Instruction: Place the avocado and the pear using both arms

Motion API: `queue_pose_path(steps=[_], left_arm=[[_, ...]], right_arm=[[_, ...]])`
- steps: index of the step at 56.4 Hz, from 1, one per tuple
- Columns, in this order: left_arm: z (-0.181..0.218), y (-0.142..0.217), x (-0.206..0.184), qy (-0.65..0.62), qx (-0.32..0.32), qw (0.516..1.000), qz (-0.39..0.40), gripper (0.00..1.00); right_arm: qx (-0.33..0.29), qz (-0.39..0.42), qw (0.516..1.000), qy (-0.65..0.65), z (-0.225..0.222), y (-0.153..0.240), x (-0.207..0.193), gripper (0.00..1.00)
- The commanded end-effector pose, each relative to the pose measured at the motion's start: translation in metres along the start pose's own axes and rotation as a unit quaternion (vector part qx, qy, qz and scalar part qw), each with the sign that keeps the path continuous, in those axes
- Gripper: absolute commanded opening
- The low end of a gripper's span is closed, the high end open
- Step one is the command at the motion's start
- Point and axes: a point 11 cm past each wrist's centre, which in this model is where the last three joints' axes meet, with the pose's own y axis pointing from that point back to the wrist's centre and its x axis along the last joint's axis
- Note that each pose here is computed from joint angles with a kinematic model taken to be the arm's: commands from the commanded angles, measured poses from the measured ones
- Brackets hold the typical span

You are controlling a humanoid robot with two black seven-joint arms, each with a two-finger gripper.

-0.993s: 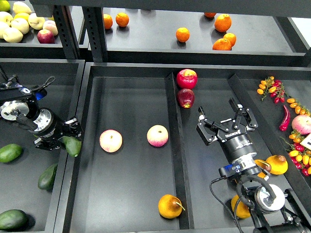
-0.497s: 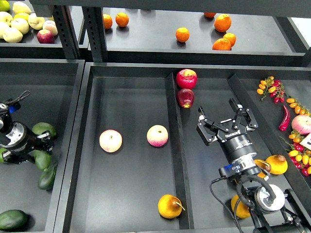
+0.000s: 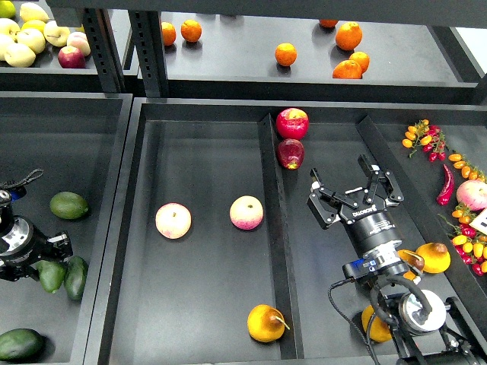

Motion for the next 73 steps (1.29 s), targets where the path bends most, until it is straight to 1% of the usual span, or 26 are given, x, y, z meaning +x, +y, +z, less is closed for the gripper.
queue_pose_path(steps=[1, 16, 28, 34, 35, 39, 42, 46, 50, 57, 60, 64, 71, 73], left_arm=[[-0.002, -0.002, 0.000, -0.004, 0.005, 1.000, 0.002, 0.59], [-0.003, -0.008, -0.006, -0.005, 0.007, 1.000, -0.005, 0.70], [-0.003, -0.009, -0.008, -0.005, 0.007, 1.000, -0.007, 0.86], [0.002, -0.004, -0.004, -0.005, 0.000, 1.000, -0.002, 0.92], [0.006, 0.003, 0.003, 0.003, -0.011, 1.000, 0.005, 0.94], [0.012, 0.014, 0.014, 0.019, -0.033, 0.999, 0.014, 0.95], [0.006, 0.025, 0.025, 0.041, -0.048, 0.998, 0.023, 0.95], [-0.001, 0.042, 0.041, 0.078, -0.079, 0.993, 0.035, 0.96], [-0.002, 0.059, 0.054, 0.124, -0.122, 0.984, 0.039, 0.97], [-0.010, 0.079, 0.070, 0.236, -0.211, 0.948, 0.020, 0.98], [-0.003, 0.091, 0.075, 0.290, -0.271, 0.918, -0.001, 0.98], [-0.001, 0.097, 0.076, 0.349, -0.330, 0.877, -0.034, 0.98], [-0.002, 0.116, 0.085, 0.413, -0.415, 0.809, -0.062, 0.98], [-0.003, 0.118, 0.086, 0.423, -0.429, 0.795, -0.067, 0.98]], right_arm=[[0.000, -0.001, 1.000, 0.000, 0.000, 0.000, 0.000, 1.00], [0.000, 0.000, 1.000, 0.000, 0.000, 0.000, 0.000, 1.00], [0.000, 0.001, 1.000, 0.000, 0.000, 0.001, 0.001, 1.00], [0.000, 0.001, 1.000, 0.000, 0.000, 0.001, 0.001, 1.00], [0.000, 0.001, 1.000, 0.000, 0.000, 0.001, 0.001, 1.00], [-0.001, 0.002, 1.000, -0.001, 0.001, 0.001, 0.001, 1.00], [-0.004, 0.004, 1.000, -0.001, 0.003, 0.000, 0.002, 1.00], [-0.009, 0.009, 1.000, -0.002, 0.006, 0.003, 0.005, 1.00], [-0.019, 0.015, 1.000, -0.005, 0.014, 0.005, 0.009, 1.00], [-0.046, 0.023, 0.999, -0.008, 0.032, 0.007, 0.014, 1.00], [-0.056, 0.025, 0.998, -0.007, 0.038, 0.008, 0.015, 1.00], [-0.068, 0.029, 0.997, -0.009, 0.046, 0.009, 0.017, 1.00], [-0.081, 0.033, 0.996, -0.010, 0.055, 0.012, 0.021, 1.00], [-0.083, 0.033, 0.996, -0.010, 0.056, 0.013, 0.021, 1.00]])
